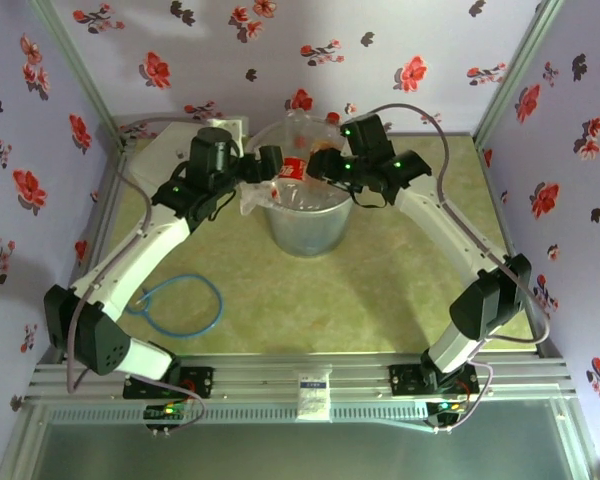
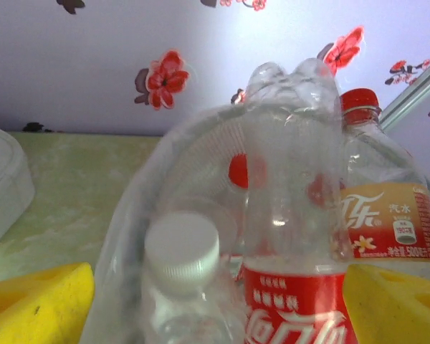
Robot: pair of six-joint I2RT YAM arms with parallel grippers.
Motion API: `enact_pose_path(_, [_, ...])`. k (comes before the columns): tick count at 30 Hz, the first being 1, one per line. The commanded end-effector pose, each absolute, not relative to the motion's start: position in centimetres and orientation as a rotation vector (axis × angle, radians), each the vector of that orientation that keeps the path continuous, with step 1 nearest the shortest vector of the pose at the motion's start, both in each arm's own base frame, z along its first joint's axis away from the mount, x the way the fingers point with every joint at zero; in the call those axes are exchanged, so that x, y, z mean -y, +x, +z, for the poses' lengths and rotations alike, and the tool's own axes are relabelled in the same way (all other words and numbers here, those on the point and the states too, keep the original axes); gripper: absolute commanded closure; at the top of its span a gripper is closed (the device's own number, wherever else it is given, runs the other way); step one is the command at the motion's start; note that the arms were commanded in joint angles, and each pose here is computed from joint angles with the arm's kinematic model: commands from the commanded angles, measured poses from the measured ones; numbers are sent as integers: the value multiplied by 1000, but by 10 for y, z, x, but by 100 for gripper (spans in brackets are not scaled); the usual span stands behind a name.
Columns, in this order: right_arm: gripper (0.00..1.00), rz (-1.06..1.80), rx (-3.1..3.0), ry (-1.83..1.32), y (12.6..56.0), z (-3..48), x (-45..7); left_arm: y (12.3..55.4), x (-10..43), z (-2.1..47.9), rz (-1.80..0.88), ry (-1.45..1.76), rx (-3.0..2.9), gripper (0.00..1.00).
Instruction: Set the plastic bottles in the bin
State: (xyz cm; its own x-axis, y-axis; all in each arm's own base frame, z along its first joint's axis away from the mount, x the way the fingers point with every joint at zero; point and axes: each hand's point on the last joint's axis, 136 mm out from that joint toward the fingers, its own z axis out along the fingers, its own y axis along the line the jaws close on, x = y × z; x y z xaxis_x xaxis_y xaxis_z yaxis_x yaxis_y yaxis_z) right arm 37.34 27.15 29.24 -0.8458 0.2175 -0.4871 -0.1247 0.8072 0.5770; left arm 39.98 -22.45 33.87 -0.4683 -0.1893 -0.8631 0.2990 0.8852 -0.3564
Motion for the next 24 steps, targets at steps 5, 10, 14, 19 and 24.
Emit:
enact_pose_path(5, [3,560,-2508,-61,354,313,-239,394,204,354,-544,37,-1921,10])
enact_pose_path(10, [1,369,-2438,-71,359,336,-211,395,202,349,-536,37,-1931,10])
enact_pose_path(14, [13,374,-2409,-101,366,339,-215,397,203,344,-541,30,-1940,10])
enact_pose_path(19, [42,474,-2366,-166,386,337,-243,400,206,335,-553,25,-1958,10])
enact_pose_path(24, [50,491,-2375,-178,405,324,-259,398,206,322,-556,19,-1979,10])
